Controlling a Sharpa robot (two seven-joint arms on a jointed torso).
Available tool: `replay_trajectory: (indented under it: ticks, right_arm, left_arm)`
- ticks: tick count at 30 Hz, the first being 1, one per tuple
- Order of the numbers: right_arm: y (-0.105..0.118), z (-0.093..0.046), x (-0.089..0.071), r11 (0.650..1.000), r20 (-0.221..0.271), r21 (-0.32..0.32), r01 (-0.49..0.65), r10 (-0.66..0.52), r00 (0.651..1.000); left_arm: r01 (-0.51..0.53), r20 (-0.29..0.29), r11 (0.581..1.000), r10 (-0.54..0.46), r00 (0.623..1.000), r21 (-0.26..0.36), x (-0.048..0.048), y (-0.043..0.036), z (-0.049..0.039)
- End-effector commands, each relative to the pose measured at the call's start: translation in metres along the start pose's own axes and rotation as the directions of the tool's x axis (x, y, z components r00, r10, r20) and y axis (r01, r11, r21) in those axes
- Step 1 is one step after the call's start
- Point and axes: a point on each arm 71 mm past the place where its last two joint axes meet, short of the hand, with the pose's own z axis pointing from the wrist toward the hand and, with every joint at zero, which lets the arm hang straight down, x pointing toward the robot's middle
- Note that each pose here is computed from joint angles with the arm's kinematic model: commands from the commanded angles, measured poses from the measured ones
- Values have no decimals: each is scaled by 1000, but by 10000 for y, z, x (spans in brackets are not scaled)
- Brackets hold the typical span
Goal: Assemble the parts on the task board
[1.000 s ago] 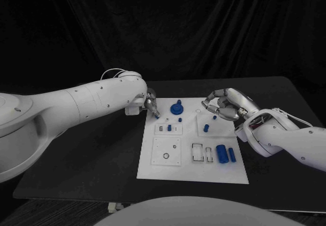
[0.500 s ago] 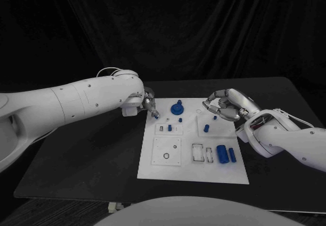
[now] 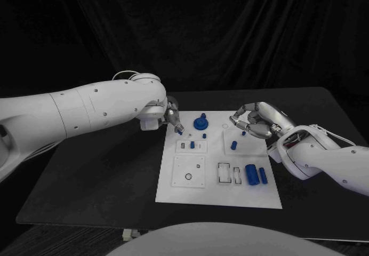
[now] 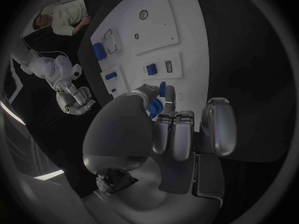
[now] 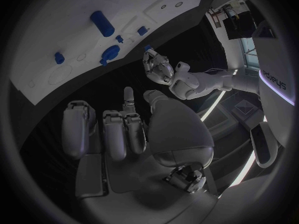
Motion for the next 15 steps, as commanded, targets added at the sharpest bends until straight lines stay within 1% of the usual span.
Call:
replay_trajectory:
  ticks: [1, 9, 15]
  right_arm:
    - [-1, -14, 13, 1000, -6, 15, 1, 0, 1000]
    - [16, -22, 18, 1000, -5, 14, -3, 3, 1000]
    - [26, -21, 26, 1000, -7, 13, -5, 5, 1000]
  left_arm:
    - [13, -49, 999, -14, 999, -29, 48, -11, -35]
    - [29, -38, 999, -30, 999, -35, 91, -28, -78]
    - [42, -21, 999, -43, 999, -30, 113, -52, -81]
